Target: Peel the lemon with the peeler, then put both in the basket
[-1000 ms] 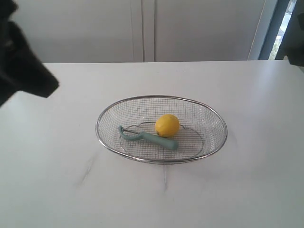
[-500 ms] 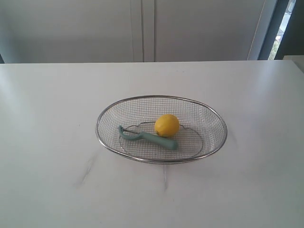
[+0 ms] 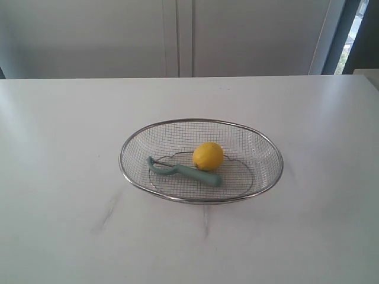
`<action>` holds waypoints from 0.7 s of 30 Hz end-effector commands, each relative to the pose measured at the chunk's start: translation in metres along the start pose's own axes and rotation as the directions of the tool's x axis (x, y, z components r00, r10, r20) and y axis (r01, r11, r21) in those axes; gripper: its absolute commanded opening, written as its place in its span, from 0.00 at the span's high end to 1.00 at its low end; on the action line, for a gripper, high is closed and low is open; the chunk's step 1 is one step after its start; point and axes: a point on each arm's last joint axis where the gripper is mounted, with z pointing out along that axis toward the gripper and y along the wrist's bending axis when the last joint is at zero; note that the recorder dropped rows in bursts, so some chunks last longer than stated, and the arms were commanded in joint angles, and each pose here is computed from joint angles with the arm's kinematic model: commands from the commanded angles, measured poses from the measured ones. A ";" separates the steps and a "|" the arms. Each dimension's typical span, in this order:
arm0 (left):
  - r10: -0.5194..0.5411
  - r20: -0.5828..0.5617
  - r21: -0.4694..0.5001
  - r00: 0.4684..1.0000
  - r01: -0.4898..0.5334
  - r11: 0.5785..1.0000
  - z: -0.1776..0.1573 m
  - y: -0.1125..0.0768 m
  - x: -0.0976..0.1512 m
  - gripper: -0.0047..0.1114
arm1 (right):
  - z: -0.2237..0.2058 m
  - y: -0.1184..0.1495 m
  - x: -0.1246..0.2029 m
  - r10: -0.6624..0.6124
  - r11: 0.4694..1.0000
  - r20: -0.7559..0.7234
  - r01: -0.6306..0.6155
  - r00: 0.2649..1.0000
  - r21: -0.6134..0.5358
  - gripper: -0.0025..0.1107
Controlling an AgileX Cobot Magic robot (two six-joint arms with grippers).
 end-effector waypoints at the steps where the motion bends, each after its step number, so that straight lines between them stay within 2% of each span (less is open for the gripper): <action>1: 0.036 0.050 -0.182 0.998 -0.027 0.983 -0.004 0.009 0.021 0.96 | -0.001 -0.001 -0.002 0.006 1.000 0.013 -0.006 1.000 0.002 0.98; 2: 0.059 0.070 -0.244 0.996 -0.041 0.969 -0.006 0.011 0.028 0.96 | -0.001 -0.001 -0.002 0.006 1.000 0.013 -0.006 1.000 0.002 0.98; 6: 0.076 0.098 -0.372 0.992 -0.034 0.928 -0.008 0.012 0.053 0.96 | -0.001 -0.001 -0.002 0.006 1.000 0.013 -0.006 1.000 0.002 0.98; 8: 0.068 0.187 -0.435 0.980 0.021 0.900 -0.003 0.012 0.063 0.96 | -0.001 -0.001 -0.002 0.006 1.000 0.013 -0.006 1.000 0.002 0.98; 9: 0.067 0.319 -0.479 0.945 0.100 0.872 0.002 0.012 0.066 0.96 | -0.001 -0.001 -0.002 0.006 1.000 0.013 -0.006 1.000 0.002 0.98; 10: 0.070 0.389 -0.487 0.918 0.141 0.862 0.005 0.012 0.067 0.96 | -0.001 -0.001 -0.002 0.006 1.000 0.013 -0.006 1.000 0.002 0.98; 11: 0.094 0.502 -0.502 0.860 0.201 0.841 0.011 0.013 0.070 0.96 | -0.001 -0.001 -0.002 0.006 1.000 0.013 -0.006 1.000 0.002 0.98; 13: 0.121 0.590 -0.503 0.799 0.246 0.828 0.021 0.012 0.080 0.96 | -0.001 -0.001 -0.002 0.006 1.000 0.013 -0.006 1.000 0.002 0.98; 16: 0.104 0.668 -0.474 0.737 0.314 0.822 0.039 0.008 0.102 0.96 | -0.001 -0.001 -0.002 0.006 1.000 0.013 -0.006 1.000 0.002 0.98; 21: 0.040 0.732 -0.416 0.681 0.400 0.817 0.066 0.004 0.137 0.96 | -0.001 -0.001 -0.002 0.006 1.000 0.013 -0.006 1.000 0.002 0.98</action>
